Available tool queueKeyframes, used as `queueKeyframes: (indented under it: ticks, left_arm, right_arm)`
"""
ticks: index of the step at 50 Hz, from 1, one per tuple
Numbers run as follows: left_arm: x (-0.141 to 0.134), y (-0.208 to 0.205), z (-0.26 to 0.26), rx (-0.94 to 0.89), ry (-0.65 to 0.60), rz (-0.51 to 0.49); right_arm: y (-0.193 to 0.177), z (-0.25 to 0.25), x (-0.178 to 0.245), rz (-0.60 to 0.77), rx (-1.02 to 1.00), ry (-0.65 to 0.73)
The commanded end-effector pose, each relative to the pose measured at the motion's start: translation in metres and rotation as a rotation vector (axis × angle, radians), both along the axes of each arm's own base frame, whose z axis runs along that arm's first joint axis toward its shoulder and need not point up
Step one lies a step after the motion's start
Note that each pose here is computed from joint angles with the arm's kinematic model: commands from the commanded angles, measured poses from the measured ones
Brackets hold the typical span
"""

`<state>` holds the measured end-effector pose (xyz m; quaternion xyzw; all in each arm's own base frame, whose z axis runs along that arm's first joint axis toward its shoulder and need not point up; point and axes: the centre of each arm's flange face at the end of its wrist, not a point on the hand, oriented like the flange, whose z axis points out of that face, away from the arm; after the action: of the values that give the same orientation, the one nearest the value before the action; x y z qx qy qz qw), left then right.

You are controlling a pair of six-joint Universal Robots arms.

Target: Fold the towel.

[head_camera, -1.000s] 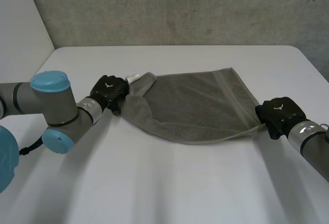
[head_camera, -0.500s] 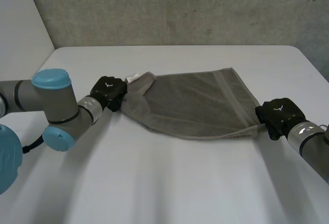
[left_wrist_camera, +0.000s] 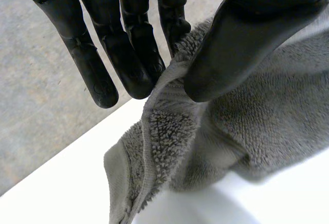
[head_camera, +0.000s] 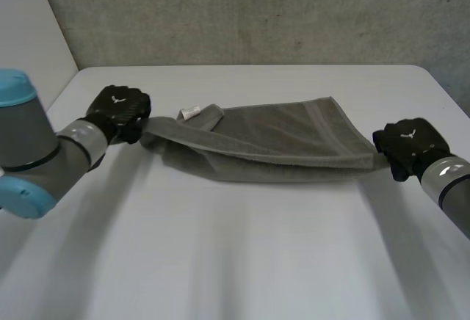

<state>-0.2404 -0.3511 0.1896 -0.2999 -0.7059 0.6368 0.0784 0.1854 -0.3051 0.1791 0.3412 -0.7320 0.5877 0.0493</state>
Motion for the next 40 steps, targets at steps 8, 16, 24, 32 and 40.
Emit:
queueKeyframes:
  ticks: [8, 16, 24, 32, 40]
  left_arm:
    - [0.050, 0.041, 0.011, 0.070, 0.007, 0.070]
    - [0.064, 0.069, 0.053, 0.010, 0.042, 0.035]
    - [0.067, 0.099, 0.088, -0.092, 0.044, 0.033]
    - [0.071, 0.112, 0.098, -0.146, 0.038, 0.046]
    - [0.079, 0.083, 0.112, -0.254, 0.045, 0.075]
  right_arm:
    - [0.017, 0.039, -0.001, 0.005, -0.064, -0.006]
    - [0.036, 0.088, -0.002, 0.012, -0.116, -0.007]
    - [0.064, 0.125, -0.004, 0.025, -0.154, -0.009]
    - [0.068, 0.138, -0.001, 0.064, -0.202, 0.003]
    - [0.043, 0.169, 0.011, 0.084, -0.322, 0.000]
